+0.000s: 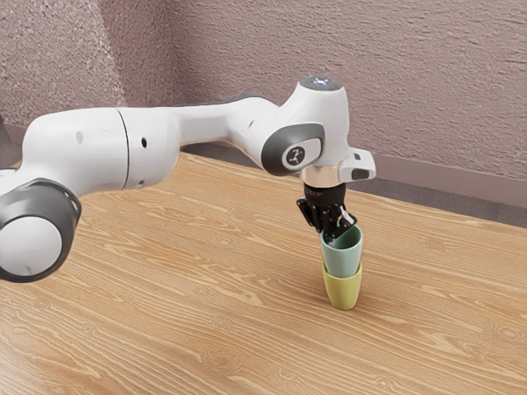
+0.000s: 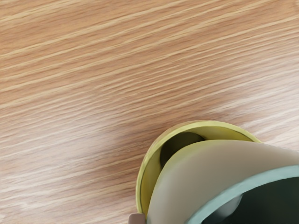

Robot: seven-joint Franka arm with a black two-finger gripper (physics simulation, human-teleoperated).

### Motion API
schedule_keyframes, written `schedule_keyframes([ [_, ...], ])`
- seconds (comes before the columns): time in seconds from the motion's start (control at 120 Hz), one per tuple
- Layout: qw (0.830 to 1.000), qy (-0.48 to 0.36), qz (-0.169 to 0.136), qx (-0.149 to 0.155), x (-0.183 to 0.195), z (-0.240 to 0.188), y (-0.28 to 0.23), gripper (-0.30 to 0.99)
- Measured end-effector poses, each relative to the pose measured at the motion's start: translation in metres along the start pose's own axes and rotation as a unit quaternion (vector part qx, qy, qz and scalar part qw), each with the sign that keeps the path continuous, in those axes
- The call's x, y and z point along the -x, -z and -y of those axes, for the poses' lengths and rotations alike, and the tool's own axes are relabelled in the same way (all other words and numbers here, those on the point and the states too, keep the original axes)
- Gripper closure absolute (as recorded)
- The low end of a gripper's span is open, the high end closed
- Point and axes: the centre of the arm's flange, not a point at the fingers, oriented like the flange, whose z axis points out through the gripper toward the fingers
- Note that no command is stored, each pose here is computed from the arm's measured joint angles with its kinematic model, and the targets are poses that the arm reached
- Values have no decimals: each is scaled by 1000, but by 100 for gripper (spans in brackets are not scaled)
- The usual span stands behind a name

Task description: Place the left cup onto the right cup

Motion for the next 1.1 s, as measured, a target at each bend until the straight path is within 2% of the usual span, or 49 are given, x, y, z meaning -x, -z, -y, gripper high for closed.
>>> schedule_keyframes([
  [0.2, 1000, -1, 5, 4, 2, 0, -7, 34],
  [0.383, 1000, -2, 1, 5, 1, -1, -7, 14],
  [0.65, 1000, -3, -3, 5, 0, 0, -6, 4],
  [1.1, 1000, 2, -25, -3, 0, 15, 22, 0],
])
